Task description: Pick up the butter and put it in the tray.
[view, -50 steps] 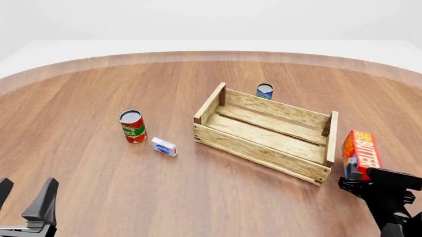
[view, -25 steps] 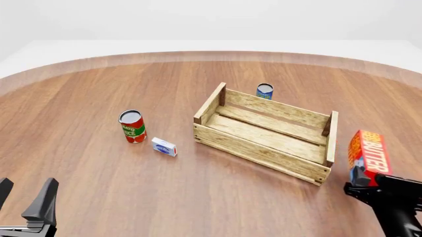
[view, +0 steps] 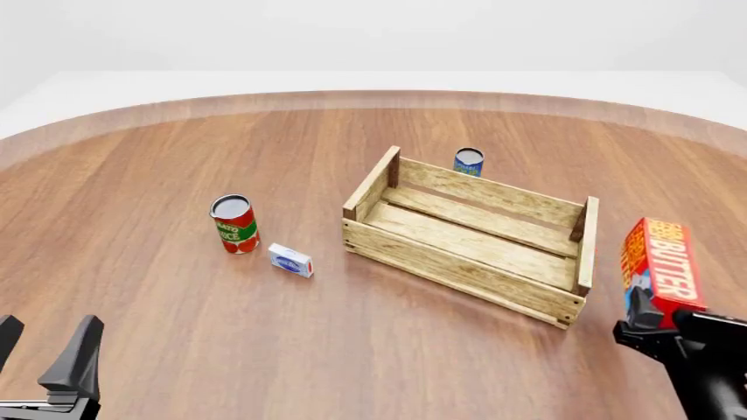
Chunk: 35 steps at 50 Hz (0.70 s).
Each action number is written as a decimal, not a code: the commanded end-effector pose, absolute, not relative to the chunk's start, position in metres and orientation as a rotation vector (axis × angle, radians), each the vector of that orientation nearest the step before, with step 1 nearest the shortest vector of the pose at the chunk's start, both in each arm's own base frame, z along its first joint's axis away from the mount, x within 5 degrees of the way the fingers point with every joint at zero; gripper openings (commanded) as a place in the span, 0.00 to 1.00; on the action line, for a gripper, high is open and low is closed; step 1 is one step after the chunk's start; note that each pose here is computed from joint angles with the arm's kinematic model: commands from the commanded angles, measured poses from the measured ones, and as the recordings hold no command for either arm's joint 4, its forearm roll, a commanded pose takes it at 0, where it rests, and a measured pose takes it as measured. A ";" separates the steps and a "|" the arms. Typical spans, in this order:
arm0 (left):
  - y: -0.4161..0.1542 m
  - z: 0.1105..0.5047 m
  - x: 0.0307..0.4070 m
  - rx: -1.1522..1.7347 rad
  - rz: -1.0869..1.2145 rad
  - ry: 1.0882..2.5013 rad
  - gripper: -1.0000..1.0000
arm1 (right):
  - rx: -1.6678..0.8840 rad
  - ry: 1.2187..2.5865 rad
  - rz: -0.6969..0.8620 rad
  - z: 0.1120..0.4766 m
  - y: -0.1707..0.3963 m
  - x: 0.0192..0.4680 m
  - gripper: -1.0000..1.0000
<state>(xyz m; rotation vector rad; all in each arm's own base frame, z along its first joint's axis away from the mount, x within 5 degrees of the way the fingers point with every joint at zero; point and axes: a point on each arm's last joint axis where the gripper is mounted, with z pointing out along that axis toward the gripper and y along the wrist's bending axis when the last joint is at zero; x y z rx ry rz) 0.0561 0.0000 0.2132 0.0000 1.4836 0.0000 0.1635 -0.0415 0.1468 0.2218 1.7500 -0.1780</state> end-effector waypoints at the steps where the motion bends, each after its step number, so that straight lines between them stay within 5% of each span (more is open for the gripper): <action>1: 0.000 0.213 0.056 0.000 0.000 1.484 1.00 | 0.215 1.699 -0.160 0.156 -0.039 0.162 0.00; 35: 0.000 0.213 0.056 0.000 0.000 1.484 1.00 | 0.136 1.632 -0.159 0.192 -0.026 0.138 0.00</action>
